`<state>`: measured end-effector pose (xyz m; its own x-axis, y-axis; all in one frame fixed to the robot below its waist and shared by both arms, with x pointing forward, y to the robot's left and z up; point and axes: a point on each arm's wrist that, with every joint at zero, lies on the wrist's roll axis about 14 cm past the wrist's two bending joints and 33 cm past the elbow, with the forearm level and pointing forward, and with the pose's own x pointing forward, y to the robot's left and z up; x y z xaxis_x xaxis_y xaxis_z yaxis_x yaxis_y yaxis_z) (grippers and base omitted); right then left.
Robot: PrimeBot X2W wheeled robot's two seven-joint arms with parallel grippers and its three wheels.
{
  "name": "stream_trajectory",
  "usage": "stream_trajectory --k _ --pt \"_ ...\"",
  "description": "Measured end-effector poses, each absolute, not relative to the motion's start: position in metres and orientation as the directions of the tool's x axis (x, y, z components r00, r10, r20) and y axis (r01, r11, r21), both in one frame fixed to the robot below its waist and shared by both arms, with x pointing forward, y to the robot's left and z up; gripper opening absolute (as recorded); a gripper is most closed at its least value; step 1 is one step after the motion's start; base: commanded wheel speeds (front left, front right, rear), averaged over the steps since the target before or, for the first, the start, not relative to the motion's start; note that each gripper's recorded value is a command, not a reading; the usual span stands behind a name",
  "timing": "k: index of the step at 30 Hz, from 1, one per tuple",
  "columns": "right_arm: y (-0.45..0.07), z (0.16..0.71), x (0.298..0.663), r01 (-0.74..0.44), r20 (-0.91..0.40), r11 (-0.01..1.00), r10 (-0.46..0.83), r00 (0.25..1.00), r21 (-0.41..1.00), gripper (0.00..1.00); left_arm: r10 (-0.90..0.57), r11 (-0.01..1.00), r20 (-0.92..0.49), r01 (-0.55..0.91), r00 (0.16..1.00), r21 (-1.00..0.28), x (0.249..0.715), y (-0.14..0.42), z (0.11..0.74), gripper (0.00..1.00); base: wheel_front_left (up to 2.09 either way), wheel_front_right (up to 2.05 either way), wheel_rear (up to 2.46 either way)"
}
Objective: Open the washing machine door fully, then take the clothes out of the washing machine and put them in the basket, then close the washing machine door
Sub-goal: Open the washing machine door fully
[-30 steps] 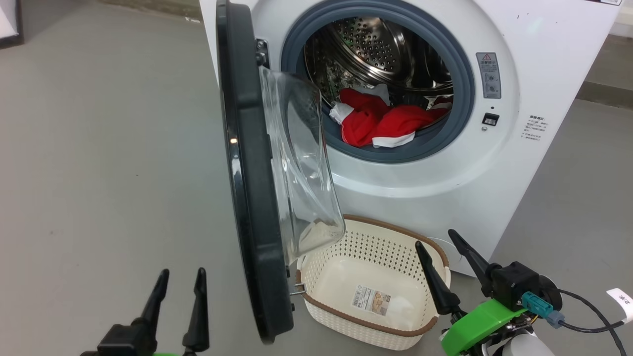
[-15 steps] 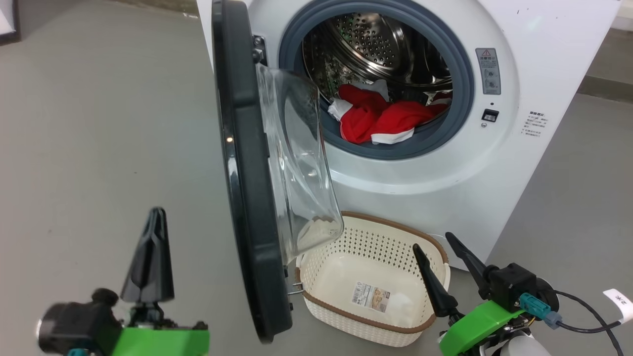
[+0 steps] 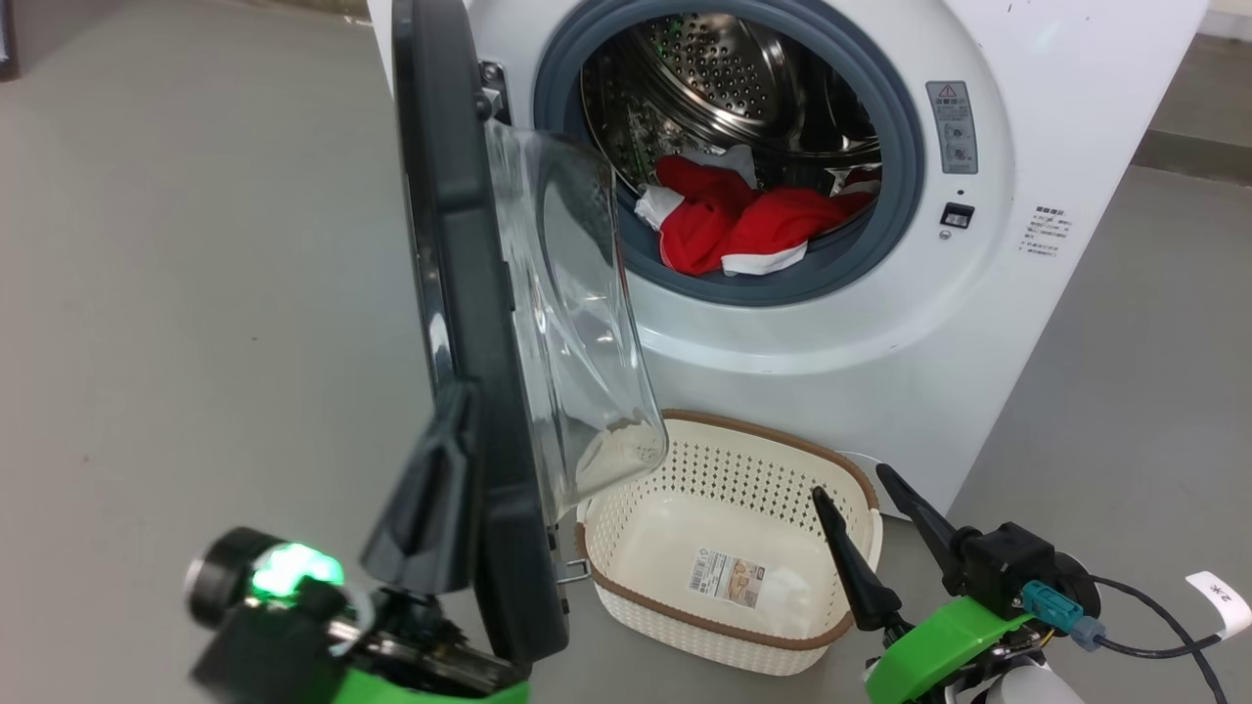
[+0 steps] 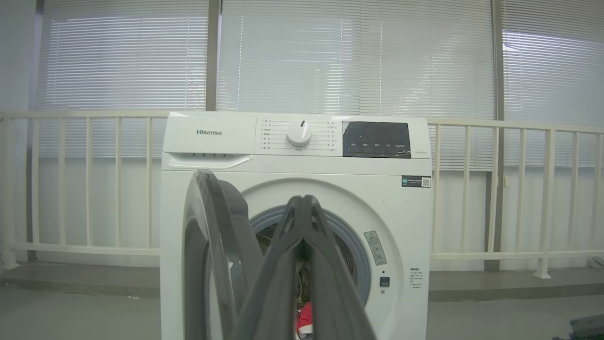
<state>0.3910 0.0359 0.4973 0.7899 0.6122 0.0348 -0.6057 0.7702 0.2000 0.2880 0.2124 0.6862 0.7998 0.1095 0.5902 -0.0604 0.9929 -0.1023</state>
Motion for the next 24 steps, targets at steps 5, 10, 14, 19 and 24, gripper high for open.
stream_trajectory --k 5,10,14,19,24 --pt "0.035 0.494 0.392 -0.603 0.028 0.771 0.611 0.791 0.207 1.0 0.031 0.993 0.478 0.029 0.878 -0.117 0.306 0.192 0.655 0.0 0.0 0.0 0.0" --pt "0.033 0.489 0.394 -0.595 0.014 0.775 0.607 0.795 0.214 1.0 0.003 0.987 0.361 0.054 0.933 -0.149 0.319 0.185 0.623 0.0 0.0 0.0 0.0" --pt "0.033 0.487 0.395 -0.592 0.009 0.776 0.605 0.796 0.217 1.0 -0.012 0.98 0.254 0.062 0.967 -0.188 0.326 0.182 0.597 0.0 0.0 0.0 0.0" --pt "0.032 0.486 0.397 -0.588 0.008 0.779 0.601 0.799 0.218 1.0 -0.022 0.975 0.134 0.051 0.991 -0.214 0.331 0.182 0.568 0.0 0.0 0.0 0.0" --pt "0.031 0.484 0.398 -0.584 0.003 0.781 0.598 0.801 0.222 1.0 -0.001 0.974 0.074 0.018 0.997 -0.226 0.333 0.185 0.556 0.0 0.0 0.0 0.0"
